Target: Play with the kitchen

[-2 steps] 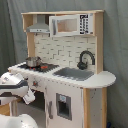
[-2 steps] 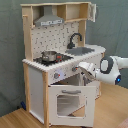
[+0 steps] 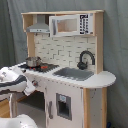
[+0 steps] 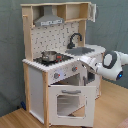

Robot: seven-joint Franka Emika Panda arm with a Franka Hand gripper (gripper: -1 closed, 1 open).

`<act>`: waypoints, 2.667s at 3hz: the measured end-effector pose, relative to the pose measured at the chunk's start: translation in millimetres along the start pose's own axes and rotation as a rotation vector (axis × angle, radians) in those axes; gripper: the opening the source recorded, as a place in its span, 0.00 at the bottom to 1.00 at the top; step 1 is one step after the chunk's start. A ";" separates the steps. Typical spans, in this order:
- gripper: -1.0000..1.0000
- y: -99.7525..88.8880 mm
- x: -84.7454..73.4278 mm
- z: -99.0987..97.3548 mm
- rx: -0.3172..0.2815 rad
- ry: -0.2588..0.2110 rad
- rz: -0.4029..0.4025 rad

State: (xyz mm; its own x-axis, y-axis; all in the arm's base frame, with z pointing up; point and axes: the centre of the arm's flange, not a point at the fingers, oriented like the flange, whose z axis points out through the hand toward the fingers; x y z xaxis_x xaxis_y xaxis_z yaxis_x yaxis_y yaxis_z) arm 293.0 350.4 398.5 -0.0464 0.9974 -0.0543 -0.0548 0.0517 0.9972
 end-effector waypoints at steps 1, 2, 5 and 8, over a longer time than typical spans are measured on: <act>1.00 25.9 5.3 -12.5 -0.063 0.020 -0.056; 1.00 46.9 12.7 -28.5 -0.132 0.039 -0.126; 1.00 134.0 15.5 -61.0 -0.364 -0.015 -0.298; 1.00 199.4 23.7 -82.6 -0.565 -0.133 -0.115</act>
State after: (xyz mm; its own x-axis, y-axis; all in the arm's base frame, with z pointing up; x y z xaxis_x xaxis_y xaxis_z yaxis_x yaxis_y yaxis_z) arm 198.5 380.2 591.7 0.1149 0.9865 -0.1171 -0.5766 0.1622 0.8008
